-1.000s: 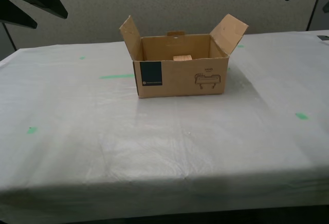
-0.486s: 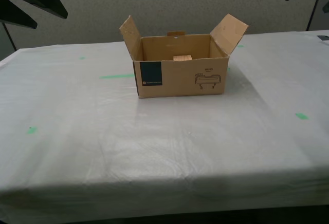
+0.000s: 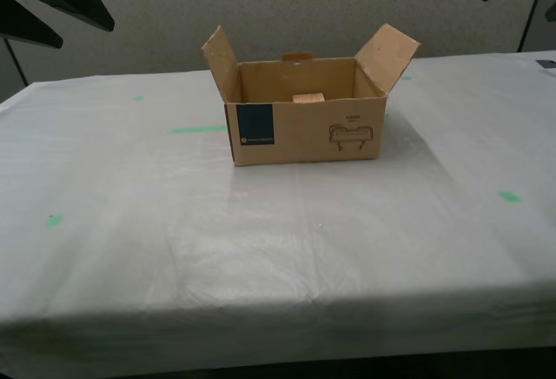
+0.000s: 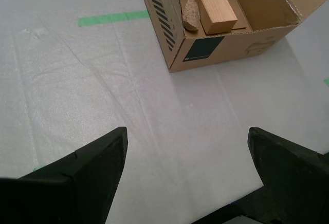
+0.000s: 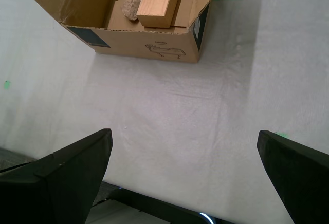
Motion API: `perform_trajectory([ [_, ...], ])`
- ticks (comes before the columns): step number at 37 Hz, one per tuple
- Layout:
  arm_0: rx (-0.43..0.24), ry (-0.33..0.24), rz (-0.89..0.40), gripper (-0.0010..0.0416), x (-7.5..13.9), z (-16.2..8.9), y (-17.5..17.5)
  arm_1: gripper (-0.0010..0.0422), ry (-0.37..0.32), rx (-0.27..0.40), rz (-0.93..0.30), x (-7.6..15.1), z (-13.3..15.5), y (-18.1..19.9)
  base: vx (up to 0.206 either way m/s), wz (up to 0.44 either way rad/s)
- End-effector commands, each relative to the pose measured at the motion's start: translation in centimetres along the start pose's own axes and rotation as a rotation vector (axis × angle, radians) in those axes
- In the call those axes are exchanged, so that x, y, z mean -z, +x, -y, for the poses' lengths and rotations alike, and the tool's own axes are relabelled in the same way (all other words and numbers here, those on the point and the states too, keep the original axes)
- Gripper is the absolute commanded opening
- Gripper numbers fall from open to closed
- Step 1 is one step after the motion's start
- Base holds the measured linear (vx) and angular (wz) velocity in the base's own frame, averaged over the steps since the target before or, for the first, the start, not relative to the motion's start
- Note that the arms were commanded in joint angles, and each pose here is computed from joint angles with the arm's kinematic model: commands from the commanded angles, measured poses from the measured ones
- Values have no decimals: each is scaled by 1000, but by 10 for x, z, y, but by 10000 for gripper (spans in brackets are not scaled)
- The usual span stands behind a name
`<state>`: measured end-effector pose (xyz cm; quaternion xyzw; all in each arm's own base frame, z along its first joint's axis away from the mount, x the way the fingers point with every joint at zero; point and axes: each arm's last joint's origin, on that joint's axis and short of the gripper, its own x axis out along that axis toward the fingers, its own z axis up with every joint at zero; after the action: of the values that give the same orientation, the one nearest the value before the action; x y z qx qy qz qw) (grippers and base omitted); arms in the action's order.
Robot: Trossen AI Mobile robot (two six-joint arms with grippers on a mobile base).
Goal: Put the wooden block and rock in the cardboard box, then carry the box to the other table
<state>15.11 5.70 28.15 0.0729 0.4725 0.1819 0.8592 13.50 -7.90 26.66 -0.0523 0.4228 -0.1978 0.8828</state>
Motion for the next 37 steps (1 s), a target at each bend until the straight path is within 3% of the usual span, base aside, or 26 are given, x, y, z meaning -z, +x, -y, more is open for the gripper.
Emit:
perform_trajectory([
  [1,0,3,1,394,0,0,0,318,-2,2,0,0,0,0,0,0],
  [37,0,3,1,393,0,0,0,318,-2,2,0,0,0,0,0,0],
])
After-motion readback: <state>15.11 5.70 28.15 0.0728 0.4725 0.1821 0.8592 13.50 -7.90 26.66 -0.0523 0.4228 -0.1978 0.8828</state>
